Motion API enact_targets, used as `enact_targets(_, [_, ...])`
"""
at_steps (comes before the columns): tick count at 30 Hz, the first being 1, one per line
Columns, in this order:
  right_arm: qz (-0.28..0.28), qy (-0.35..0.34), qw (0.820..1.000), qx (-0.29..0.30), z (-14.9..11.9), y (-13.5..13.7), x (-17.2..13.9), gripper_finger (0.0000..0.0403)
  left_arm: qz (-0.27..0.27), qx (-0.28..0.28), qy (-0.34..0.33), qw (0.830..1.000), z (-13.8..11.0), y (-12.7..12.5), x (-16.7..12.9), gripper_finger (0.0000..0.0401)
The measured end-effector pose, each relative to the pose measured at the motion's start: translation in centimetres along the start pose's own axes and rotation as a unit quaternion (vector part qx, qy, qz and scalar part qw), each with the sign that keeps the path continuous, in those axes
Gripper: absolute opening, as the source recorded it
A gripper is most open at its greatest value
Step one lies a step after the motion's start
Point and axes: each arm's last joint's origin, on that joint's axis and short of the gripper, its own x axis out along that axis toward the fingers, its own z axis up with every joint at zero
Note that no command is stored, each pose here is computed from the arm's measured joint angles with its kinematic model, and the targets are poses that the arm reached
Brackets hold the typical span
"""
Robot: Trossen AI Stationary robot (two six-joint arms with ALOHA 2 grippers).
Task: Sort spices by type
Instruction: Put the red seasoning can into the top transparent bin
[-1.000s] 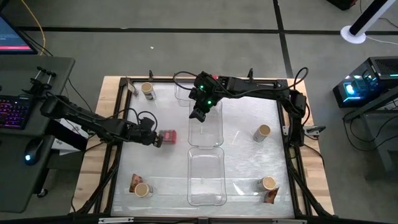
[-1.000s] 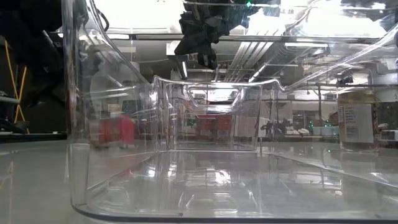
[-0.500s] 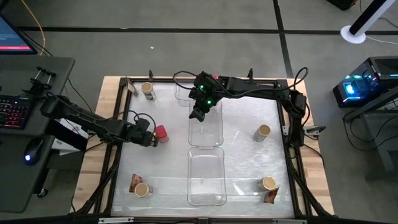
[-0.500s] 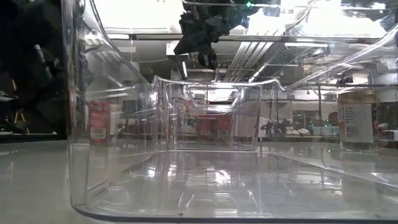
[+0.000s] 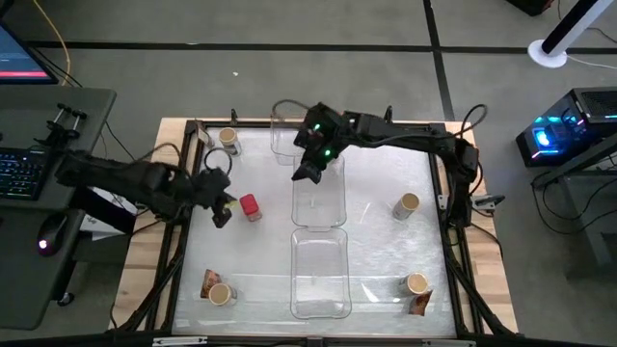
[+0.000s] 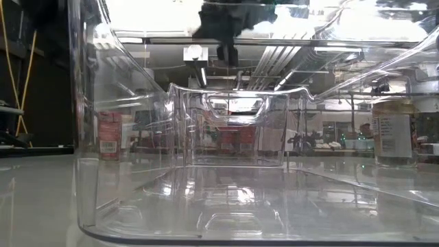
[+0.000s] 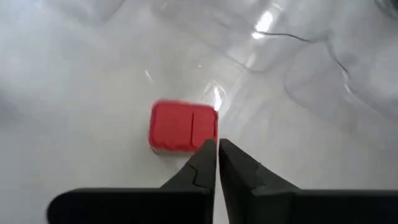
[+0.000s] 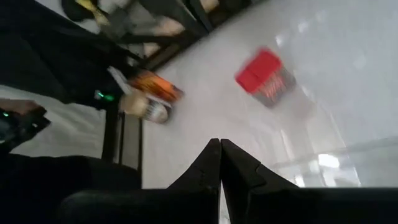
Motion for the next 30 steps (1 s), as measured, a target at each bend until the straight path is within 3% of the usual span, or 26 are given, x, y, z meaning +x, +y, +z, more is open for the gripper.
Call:
enact_targets(2, [0.006, -0.019, 1.000, -0.019, 0.7, 1.0, -1.5, 0.0000, -0.009, 0.089, 0.006, 0.996, 1.4, -0.2, -0.7, 0.0026])
enact_targets(4, [0.010, -0.035, 0.999, -0.029, 1.4, 2.0, -2.6, 0.0000, 0.004, 0.190, 0.024, 0.981, 2.5, -0.3, -0.9, 0.0049])
enact_targets(7, [0.013, -0.049, 0.998, -0.040, 2.0, 3.3, -4.1, 0.0000, 0.025, 0.335, 0.067, 0.940, 4.1, -0.5, -0.7, 0.0095])
enact_targets(10, [0.016, -0.046, 0.998, -0.042, 2.3, 4.6, -5.1, 0.0000, 0.035, 0.417, 0.130, 0.899, 5.4, -0.8, 0.1, 0.0145])
enact_targets(13, [0.012, -0.043, 0.998, -0.046, 2.2, 5.2, -5.3, 0.0000, 0.037, 0.459, 0.171, 0.871, 6.4, -1.5, 1.1, 0.0190])
enact_targets(15, [0.008, -0.031, 0.999, -0.043, 2.0, 5.5, -5.4, 0.0000, 0.037, 0.466, 0.186, 0.864, 6.9, -2.0, 1.7, 0.0218])
enact_targets(18, [0.002, -0.023, 0.999, -0.044, 1.8, 5.9, -5.7, 0.0000, 0.029, 0.468, 0.191, 0.862, 7.1, -2.5, 2.2, 0.0253])
enact_targets(23, [-0.010, -0.009, 0.999, -0.041, 1.5, 5.7, -5.6, 0.0000, -0.028, 0.472, 0.178, 0.863, 6.9, -3.1, 1.8, 0.0287])
enact_targets(30, [-0.012, -0.003, 0.999, -0.051, 1.4, 5.6, -5.6, 0.0000, -0.057, 0.562, 0.179, 0.805, 5.1, -2.8, 4.8, 0.0292])
